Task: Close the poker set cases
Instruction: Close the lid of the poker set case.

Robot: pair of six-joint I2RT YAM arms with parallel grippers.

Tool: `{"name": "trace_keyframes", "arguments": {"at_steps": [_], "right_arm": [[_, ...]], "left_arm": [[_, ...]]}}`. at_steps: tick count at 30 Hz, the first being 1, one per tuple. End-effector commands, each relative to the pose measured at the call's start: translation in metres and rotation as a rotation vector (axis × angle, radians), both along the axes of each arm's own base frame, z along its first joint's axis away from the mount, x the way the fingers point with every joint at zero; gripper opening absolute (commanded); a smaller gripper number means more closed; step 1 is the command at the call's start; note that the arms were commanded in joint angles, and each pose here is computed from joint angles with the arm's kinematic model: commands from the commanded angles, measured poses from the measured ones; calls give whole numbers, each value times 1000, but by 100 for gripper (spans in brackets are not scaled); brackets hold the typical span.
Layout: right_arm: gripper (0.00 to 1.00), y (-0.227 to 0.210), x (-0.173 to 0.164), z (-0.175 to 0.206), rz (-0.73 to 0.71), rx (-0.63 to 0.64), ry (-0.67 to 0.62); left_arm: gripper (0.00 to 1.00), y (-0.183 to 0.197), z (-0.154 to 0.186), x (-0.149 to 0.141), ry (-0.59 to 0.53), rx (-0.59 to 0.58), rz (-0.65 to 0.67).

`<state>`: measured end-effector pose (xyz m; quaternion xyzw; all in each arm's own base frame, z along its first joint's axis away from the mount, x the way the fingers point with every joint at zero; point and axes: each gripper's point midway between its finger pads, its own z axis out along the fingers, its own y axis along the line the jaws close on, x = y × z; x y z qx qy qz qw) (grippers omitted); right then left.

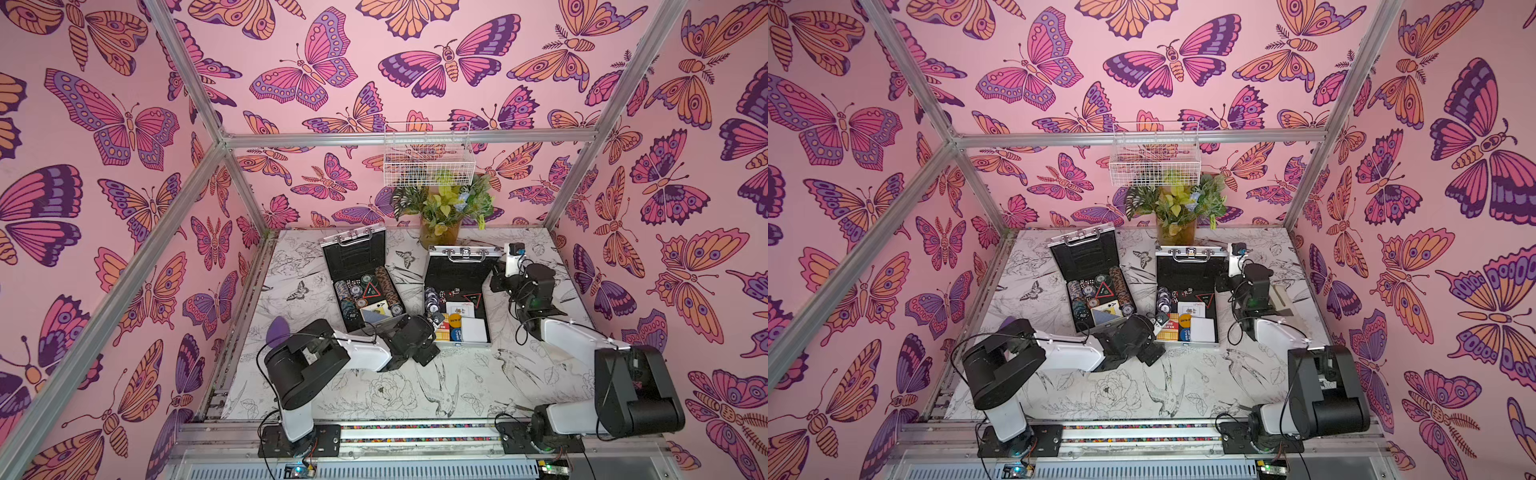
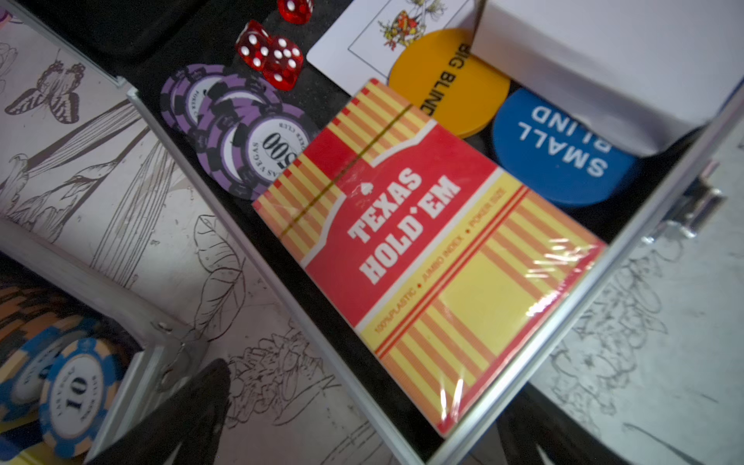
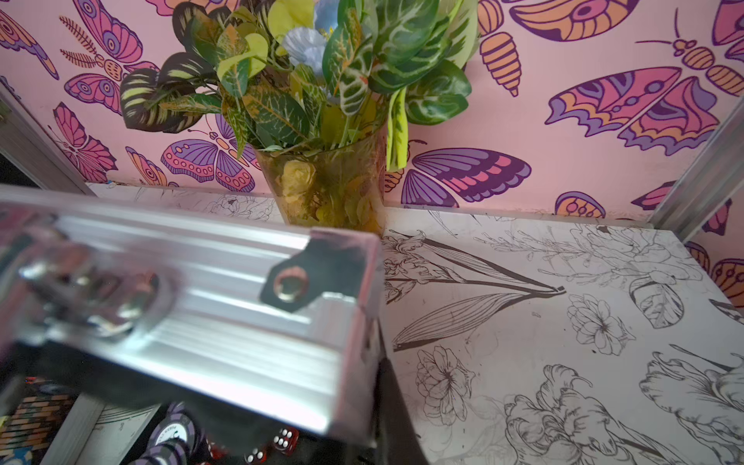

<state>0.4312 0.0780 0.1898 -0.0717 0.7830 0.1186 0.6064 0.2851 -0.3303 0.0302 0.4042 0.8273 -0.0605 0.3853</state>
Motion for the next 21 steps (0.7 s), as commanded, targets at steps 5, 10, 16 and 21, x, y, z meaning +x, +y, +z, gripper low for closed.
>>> {"name": "trace_keyframes", "arguments": {"at_steps": [5,10,16,21], "right_arm": [[0,59,3,5,172,114,35],[0,70,5,-1,181,114,47],[0,70,0,-15,156,117,70],[4,67,-6,-29,137,115,104]], "left_arm": [[100,47,-10,42,-32,79,196],[100,58,-9,50,-23,73,219],[100,58,-9,46,-20,64,207],[100,59,-6,44,-25,39,208]]}}
